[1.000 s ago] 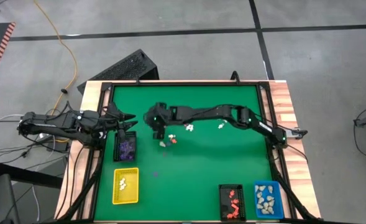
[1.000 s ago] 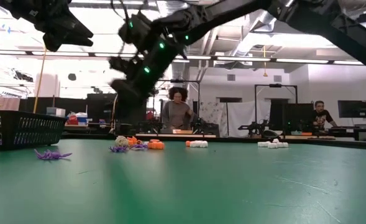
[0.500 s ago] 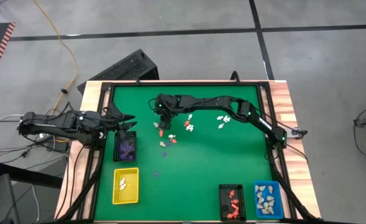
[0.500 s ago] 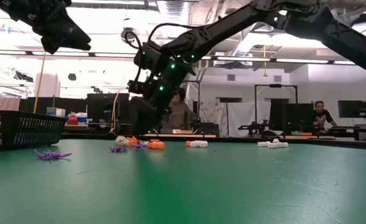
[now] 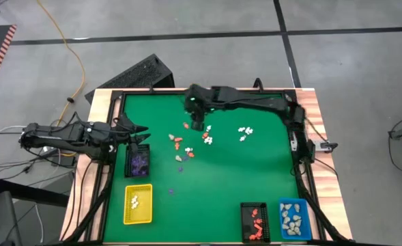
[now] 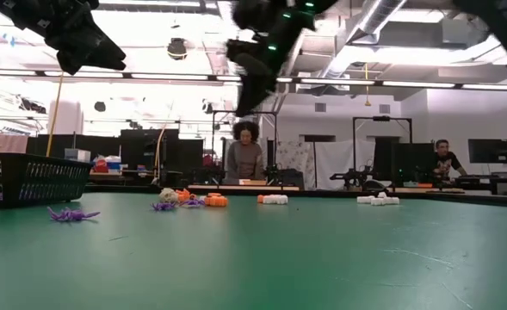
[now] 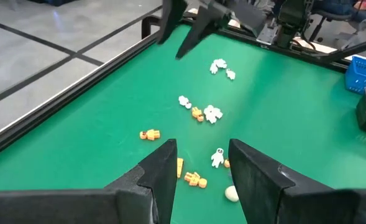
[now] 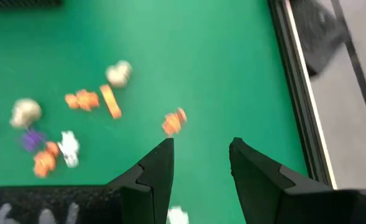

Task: Sort Halloween decoration
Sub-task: Put the purple spider toy into the top black basket

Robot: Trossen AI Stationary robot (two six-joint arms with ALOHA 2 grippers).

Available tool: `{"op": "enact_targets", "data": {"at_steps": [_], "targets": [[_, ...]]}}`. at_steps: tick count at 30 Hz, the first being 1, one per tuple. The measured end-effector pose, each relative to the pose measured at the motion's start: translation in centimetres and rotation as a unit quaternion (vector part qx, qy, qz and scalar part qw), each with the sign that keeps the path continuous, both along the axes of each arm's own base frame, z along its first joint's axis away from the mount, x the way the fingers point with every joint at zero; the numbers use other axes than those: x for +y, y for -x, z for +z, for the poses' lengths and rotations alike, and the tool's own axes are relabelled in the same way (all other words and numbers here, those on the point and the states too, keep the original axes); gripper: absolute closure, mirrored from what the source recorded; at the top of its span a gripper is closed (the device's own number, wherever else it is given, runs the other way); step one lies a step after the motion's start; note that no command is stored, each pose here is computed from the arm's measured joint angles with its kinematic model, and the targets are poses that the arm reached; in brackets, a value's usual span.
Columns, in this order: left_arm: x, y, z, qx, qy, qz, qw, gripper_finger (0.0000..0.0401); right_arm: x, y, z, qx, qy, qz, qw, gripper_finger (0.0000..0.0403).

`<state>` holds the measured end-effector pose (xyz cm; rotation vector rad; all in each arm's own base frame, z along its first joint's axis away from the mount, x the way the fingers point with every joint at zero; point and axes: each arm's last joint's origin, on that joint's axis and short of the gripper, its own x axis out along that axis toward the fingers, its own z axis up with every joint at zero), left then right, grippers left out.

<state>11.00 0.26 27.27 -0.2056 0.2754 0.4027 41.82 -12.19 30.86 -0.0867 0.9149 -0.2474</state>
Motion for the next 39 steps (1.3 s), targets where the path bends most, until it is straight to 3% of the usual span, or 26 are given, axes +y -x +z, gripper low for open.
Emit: {"op": "enact_targets", "data": {"at_steps": [4,7,12,15,24,32,39], "targets": [[0.0,0.0,0.0,-0.002,0.006,0.002,1.0,0.0267,0.1,4.6,-1.2,-0.021,-0.011,-0.059,0.998,0.023],[0.0,0.0,0.0,-0.002,0.004,0.004,1.0,0.0267,0.8,7.3,-3.1,-0.098,-0.007,-0.11,0.989,0.023],[0.0,0.0,0.1,-0.009,0.002,0.004,1.0,0.0267,4.5,8.5,-7.4,-0.221,-0.017,-0.078,0.972,0.023],[0.0,0.0,0.1,-0.009,0.002,0.004,1.0,0.0267,6.9,7.9,-9.4,-0.255,-0.022,-0.037,0.966,0.023],[0.0,0.0,0.1,-0.009,0.001,0.007,1.0,0.0267,13.8,2.8,-13.6,-0.244,0.026,0.113,0.963,0.023],[0.1,0.0,0.2,-0.01,0.0,0.014,1.0,0.0267,14.6,-0.5,-15.7,-0.224,0.047,0.139,0.964,0.023],[0.1,0.0,0.1,-0.009,-0.001,0.015,1.0,0.0267,13.9,-0.8,-16.7,-0.206,0.021,0.155,0.966,0.023]]}}
